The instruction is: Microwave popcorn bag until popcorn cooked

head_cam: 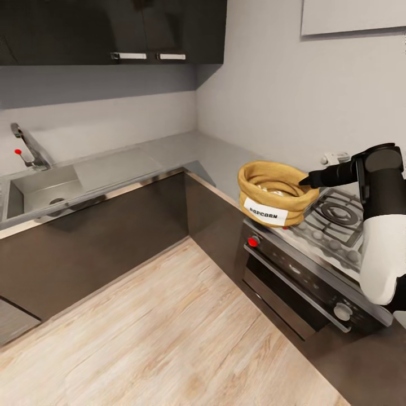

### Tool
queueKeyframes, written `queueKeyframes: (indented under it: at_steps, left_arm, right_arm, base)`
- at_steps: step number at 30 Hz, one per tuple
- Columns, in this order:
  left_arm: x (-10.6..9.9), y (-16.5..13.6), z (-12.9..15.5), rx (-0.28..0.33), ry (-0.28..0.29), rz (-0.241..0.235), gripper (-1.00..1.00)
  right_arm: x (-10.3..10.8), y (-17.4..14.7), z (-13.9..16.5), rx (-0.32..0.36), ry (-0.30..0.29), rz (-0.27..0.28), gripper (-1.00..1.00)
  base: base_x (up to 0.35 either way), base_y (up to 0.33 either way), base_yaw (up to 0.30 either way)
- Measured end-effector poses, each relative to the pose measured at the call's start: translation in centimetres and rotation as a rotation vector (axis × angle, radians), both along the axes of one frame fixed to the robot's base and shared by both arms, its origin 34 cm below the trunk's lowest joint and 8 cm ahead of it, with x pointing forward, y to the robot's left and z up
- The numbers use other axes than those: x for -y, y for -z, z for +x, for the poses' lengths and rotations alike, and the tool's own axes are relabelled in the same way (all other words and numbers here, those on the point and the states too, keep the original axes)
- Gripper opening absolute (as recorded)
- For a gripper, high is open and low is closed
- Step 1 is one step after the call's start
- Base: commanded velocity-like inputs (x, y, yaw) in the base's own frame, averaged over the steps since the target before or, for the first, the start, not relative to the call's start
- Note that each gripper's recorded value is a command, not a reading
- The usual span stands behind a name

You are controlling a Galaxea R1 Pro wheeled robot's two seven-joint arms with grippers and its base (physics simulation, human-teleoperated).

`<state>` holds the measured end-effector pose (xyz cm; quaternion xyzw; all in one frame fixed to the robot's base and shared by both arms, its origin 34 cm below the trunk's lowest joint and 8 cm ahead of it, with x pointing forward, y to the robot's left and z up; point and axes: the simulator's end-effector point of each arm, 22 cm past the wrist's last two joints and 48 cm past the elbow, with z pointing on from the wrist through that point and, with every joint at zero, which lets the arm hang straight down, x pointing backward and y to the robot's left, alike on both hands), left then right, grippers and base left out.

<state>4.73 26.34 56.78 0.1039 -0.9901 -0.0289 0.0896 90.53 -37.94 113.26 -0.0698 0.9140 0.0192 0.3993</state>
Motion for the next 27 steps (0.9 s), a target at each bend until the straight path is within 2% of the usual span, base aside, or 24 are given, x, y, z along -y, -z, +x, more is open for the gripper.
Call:
queueKeyframes:
  at_steps: [11,27]
  left_arm:
    - [0.0,0.1,0.6,0.017,-0.002,0.001,1.0]
    - [0.0,0.3,1.6,0.041,-0.001,0.0,1.0]
  right_arm:
    - [-0.1,0.8,-0.5,-0.037,0.001,0.011,-1.0]
    - [0.0,-1.1,-1.0,-0.012,0.002,0.011,-1.0]
  base:
    - [-0.001,0.0,0.0]
    - [0.0,0.0,0.0]
